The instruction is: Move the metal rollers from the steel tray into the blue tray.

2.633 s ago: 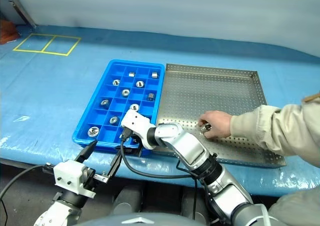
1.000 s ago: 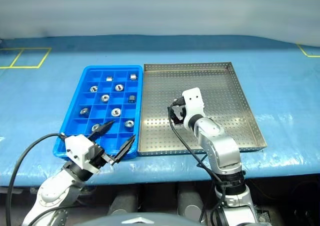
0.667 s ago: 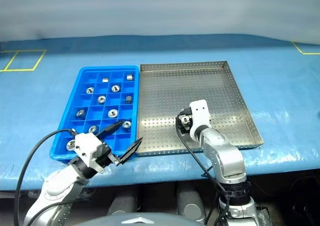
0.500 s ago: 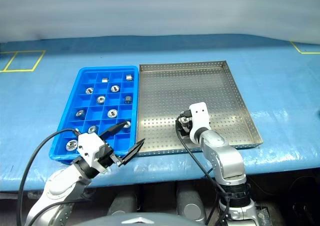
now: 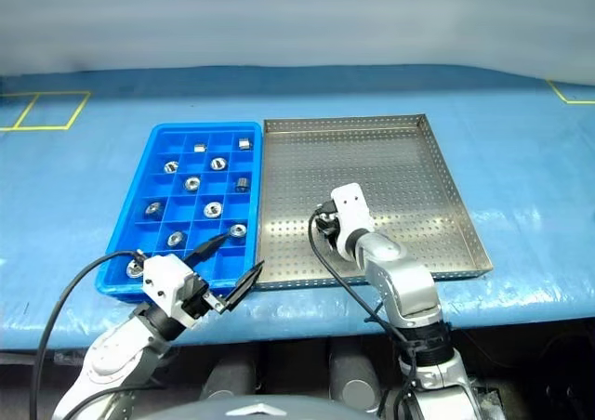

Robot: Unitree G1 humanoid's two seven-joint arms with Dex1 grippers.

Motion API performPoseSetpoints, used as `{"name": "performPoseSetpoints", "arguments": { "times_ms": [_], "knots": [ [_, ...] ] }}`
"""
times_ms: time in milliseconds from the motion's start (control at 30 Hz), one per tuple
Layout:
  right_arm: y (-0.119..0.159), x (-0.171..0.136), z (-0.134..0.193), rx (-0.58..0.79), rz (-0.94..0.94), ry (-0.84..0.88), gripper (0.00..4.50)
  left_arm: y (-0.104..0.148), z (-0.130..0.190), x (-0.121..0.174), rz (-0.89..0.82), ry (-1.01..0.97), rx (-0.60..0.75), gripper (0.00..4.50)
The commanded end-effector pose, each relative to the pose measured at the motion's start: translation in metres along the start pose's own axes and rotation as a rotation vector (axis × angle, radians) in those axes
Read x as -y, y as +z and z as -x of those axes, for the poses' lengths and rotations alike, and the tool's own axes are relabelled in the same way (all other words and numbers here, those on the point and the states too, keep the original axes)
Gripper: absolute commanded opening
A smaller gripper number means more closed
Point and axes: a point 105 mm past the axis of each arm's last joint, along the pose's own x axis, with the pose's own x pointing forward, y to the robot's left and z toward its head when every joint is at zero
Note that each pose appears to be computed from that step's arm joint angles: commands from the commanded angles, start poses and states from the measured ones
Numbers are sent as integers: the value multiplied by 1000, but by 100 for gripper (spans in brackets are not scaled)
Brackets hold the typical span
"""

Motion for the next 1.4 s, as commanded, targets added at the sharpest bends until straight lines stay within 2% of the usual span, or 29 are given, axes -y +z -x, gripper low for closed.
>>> {"name": "performPoseSetpoints", "arguments": {
  "times_ms": [33,300,400,600,767,1067,1167,1200,1333,1400],
  "knots": [
    [38,-23,-3,119,70,119,174,19,6,-9,-56,100,76,450],
    [65,-97,-13,188,213,448,174,19,32,-18,-56,286,67,450],
    [62,-123,-18,181,219,544,174,17,41,-18,-29,348,67,450],
    [47,-155,-21,141,238,675,174,12,57,-15,-21,411,40,450],
    [26,-159,-24,74,255,708,174,11,62,-12,-15,433,37,450],
    [6,-133,-21,-19,262,660,174,9,57,-8,-5,390,45,450],
    [4,-127,-17,-36,263,651,282,8,53,-7,-5,371,47,450],
    [4,-125,-16,-37,261,648,303,9,51,-7,-4,364,50,450],
    [6,-121,-16,-28,252,609,434,9,48,-6,-3,336,51,450],
    [8,-119,-16,-21,249,597,443,9,47,-6,-5,322,51,450]
  ]
}}
